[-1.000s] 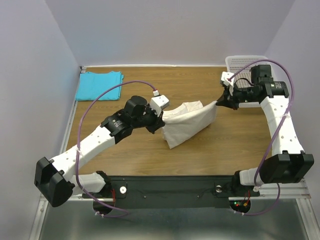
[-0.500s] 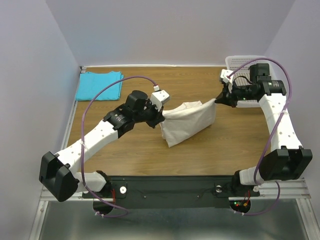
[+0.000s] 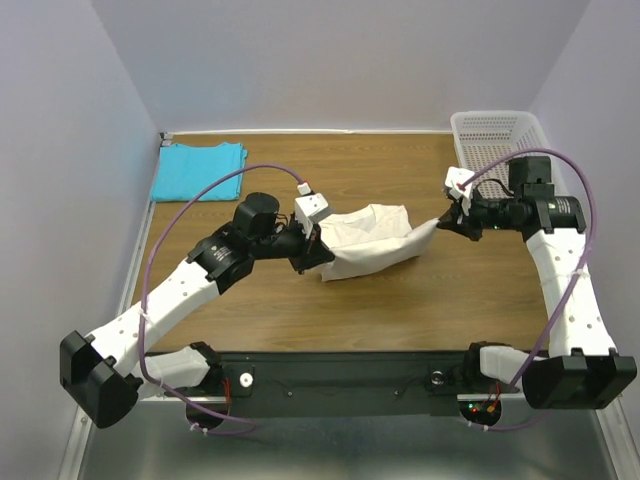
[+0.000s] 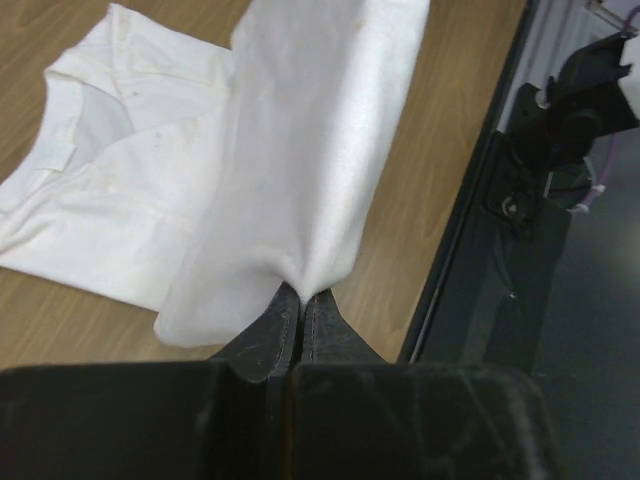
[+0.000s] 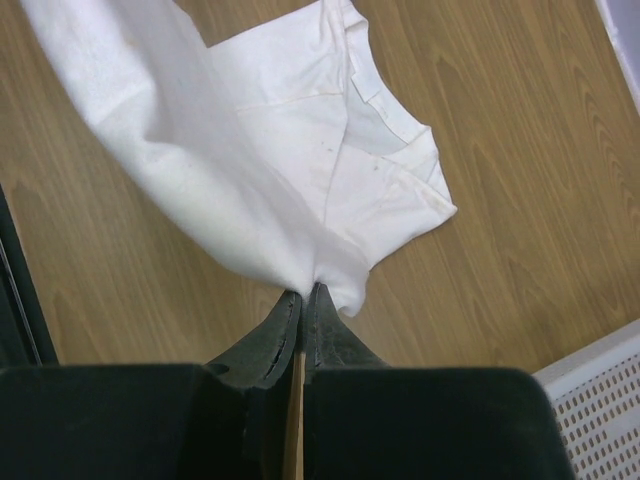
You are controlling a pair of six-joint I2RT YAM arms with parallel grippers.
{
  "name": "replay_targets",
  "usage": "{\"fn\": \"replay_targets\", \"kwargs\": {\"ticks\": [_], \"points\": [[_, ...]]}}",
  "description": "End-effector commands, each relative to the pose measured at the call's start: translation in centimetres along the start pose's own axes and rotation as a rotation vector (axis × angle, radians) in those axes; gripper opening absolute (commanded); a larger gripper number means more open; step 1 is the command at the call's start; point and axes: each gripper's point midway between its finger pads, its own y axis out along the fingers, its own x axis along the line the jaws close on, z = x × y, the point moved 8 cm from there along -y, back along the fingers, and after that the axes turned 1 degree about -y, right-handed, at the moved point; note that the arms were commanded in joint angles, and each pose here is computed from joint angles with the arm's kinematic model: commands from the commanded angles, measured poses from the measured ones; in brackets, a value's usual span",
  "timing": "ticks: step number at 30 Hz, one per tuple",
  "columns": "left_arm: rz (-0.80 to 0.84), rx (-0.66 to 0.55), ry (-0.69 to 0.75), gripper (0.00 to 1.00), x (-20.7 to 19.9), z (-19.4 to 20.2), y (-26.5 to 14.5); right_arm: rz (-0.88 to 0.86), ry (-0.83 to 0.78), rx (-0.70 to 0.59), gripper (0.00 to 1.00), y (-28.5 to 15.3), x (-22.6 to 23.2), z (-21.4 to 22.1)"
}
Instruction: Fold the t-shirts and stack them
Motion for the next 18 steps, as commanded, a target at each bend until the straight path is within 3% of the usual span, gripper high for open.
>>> {"fn": "replay_targets", "kwargs": {"ticks": [1, 11, 18], "points": [[0.143, -0.052, -0.015, 0.00, -2.5, -0.3, -0.4, 0.027, -0.037, -0.018, 0.01, -1.1, 1.3, -0.7], [0.177, 0.003, -0.078, 0.00, -3.4, 3.8, 0.8, -0.044, -0.012, -0.002, 0.00, -1.1, 5.3, 1.3], [0.168, 0.003, -0.048, 0.00, -3.0, 3.8, 1.4, -0.027, 0.004, 0.010, 0.01, -1.3, 5.7, 1.5]]}}
